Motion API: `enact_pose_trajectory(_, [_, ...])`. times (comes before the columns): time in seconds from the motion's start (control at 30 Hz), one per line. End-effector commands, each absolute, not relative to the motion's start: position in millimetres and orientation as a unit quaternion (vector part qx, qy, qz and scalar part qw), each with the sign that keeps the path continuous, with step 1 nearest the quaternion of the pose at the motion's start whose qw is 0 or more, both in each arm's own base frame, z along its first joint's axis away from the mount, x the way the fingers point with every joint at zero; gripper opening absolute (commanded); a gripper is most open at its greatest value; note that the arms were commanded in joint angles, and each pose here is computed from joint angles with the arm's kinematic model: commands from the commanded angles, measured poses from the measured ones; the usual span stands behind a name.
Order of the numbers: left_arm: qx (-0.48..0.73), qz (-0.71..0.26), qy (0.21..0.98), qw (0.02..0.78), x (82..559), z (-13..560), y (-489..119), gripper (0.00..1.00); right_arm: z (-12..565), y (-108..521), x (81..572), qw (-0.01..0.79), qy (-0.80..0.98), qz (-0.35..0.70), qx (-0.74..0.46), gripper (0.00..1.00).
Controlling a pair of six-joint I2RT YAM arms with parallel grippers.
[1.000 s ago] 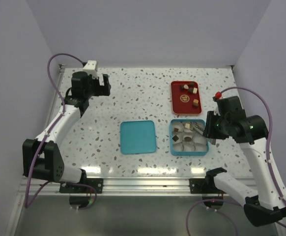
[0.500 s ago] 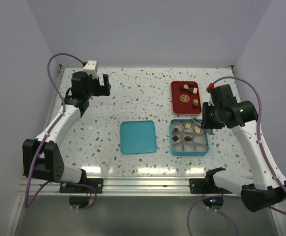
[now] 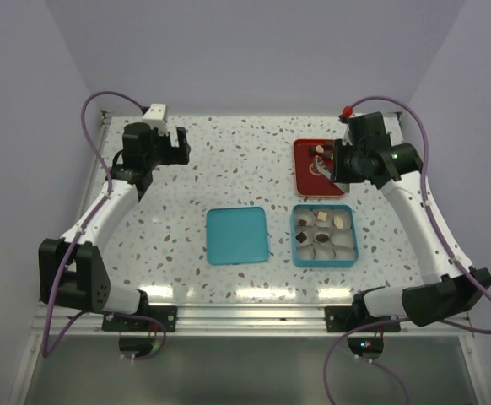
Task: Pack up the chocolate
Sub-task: Pick up the fake chocolate from the plate.
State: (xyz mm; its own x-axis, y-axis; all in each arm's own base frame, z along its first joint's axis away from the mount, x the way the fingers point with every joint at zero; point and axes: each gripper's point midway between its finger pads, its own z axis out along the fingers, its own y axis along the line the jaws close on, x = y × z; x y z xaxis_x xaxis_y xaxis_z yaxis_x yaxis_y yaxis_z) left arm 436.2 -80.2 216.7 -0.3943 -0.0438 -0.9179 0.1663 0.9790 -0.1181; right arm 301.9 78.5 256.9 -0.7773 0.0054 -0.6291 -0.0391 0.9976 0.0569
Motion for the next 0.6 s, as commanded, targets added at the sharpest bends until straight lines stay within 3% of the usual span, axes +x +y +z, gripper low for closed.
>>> enact_pose_trajectory(0.0, [0.039, -0.106, 0.808, 0.578, 438.8, 246.0, -85.2, 1.00, 274.5, 87.2, 340.8, 0.392, 0.919, 0.046, -0.023, 0.30])
enact_pose_trajectory(0.3, [0.038, -0.099, 0.809, 0.578, 438.0, 245.8, -83.1, 1.00, 236.0, 88.6, 408.7, 0.390, 0.919, 0.045, -0.018, 0.29])
enact_pose_trajectory(0.57, [0.036, -0.092, 0.815, 0.571, 440.1, 239.0, -81.1, 1.00, 220.3, 81.7, 427.4, 0.388, 0.921, 0.028, -0.010, 0.30])
